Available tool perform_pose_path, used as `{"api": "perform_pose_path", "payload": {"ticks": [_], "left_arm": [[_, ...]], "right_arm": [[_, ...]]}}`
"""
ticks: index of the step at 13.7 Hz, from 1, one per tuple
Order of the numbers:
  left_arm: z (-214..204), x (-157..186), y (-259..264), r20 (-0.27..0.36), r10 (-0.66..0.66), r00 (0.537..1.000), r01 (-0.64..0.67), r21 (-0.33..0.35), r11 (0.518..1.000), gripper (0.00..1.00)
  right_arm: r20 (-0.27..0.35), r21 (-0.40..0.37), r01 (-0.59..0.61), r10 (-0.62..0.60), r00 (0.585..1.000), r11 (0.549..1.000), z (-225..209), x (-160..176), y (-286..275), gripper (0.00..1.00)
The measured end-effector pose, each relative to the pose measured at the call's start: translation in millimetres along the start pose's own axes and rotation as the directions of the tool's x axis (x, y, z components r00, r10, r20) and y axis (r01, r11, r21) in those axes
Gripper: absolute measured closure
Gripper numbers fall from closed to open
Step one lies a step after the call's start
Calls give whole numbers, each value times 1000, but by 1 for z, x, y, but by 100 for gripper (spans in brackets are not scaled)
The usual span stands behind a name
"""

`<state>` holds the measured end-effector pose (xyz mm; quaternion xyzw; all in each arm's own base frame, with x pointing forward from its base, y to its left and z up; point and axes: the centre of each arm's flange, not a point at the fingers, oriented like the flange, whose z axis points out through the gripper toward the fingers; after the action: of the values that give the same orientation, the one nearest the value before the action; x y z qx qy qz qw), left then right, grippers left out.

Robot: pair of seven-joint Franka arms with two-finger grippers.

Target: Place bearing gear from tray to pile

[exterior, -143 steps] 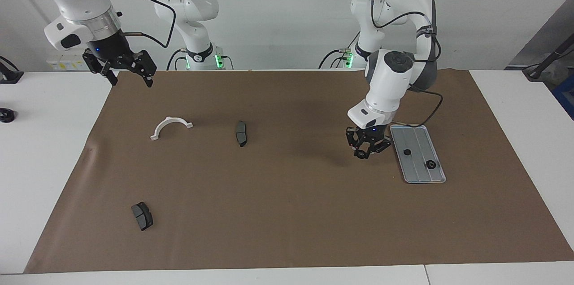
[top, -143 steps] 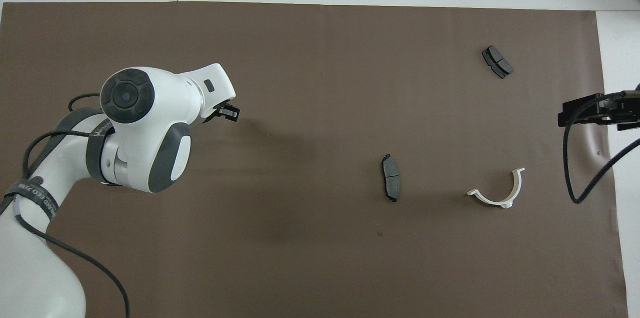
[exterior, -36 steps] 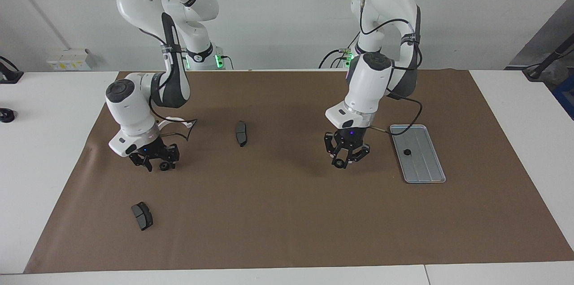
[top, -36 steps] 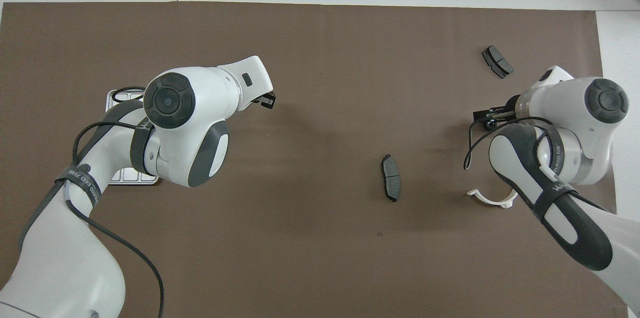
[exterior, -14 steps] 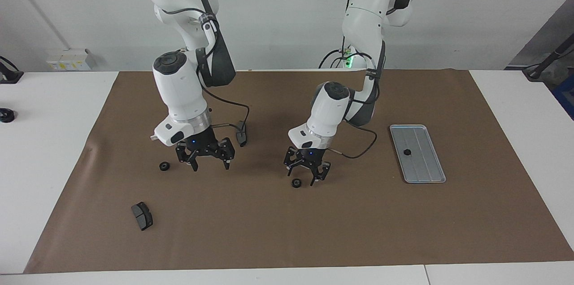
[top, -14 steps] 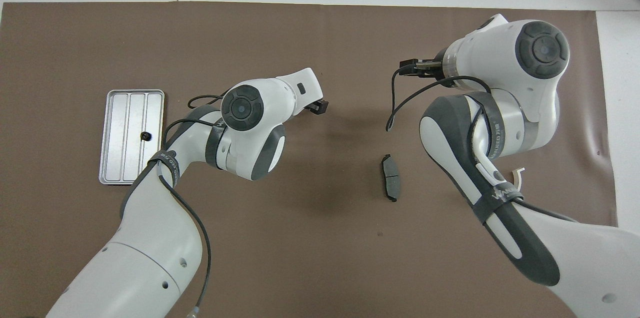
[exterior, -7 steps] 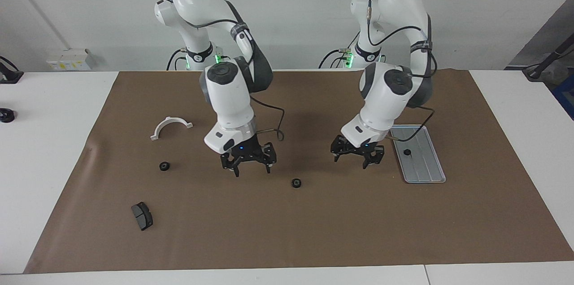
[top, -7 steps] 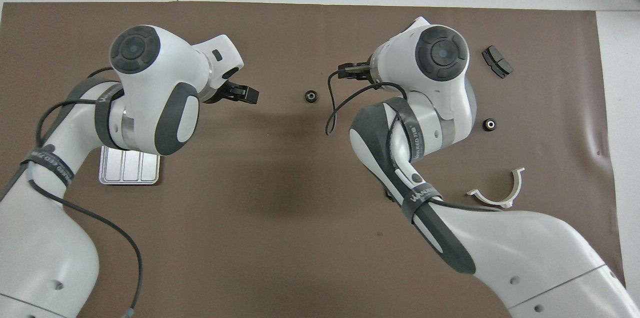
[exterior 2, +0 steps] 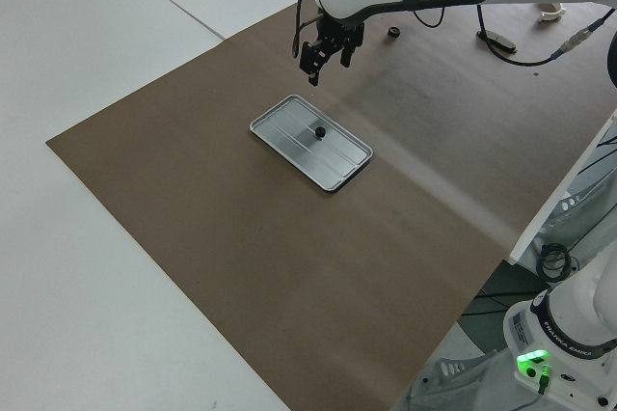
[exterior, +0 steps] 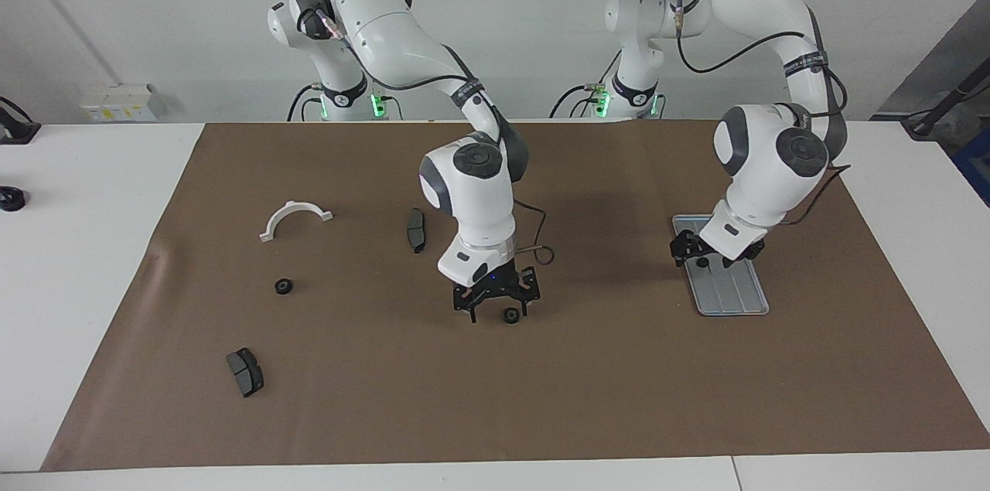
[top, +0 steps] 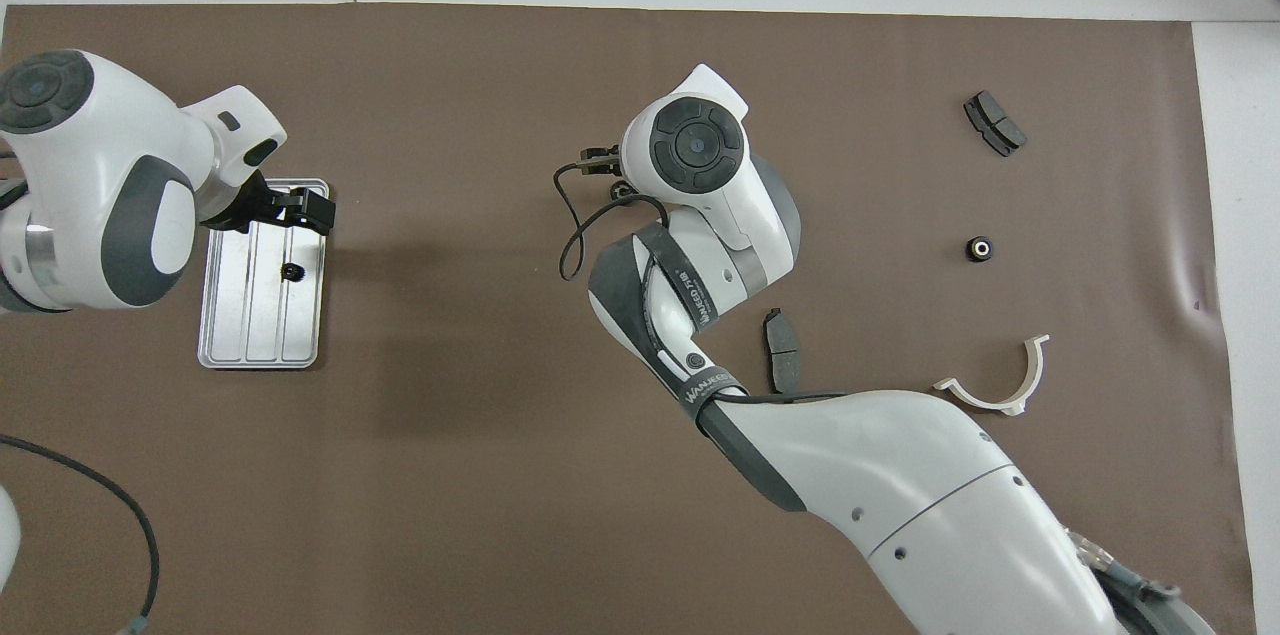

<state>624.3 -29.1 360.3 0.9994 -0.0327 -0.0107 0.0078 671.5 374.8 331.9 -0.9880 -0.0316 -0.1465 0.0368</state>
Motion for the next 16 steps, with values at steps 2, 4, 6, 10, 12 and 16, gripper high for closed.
{"api": "perform_pose_path", "payload": {"ticks": [2,4,6,10,12,16], "left_arm": [[17,-11,-22,-30,-29,999,29,1,1000,0],[25,-18,-18,-47,-25,999,25,0,1000,0],[25,-20,-14,-56,-19,998,19,-1,1000,0],[44,-32,-14,-26,-20,999,20,-2,1000,4],[53,-39,-13,-7,-23,1000,23,-2,1000,18],[56,-45,-10,3,-28,1000,28,-3,1000,29]], "right_arm": [[2,-7,32,-32,1000,999,7,-9,-13,0],[5,-16,58,-57,998,998,21,-18,-22,0],[9,-29,70,-70,997,997,31,-21,-22,4],[27,-45,88,-87,996,995,43,-28,-25,39],[27,-46,89,-88,996,995,42,-28,-25,44],[30,-47,90,-88,996,995,42,-29,-25,44]]}}
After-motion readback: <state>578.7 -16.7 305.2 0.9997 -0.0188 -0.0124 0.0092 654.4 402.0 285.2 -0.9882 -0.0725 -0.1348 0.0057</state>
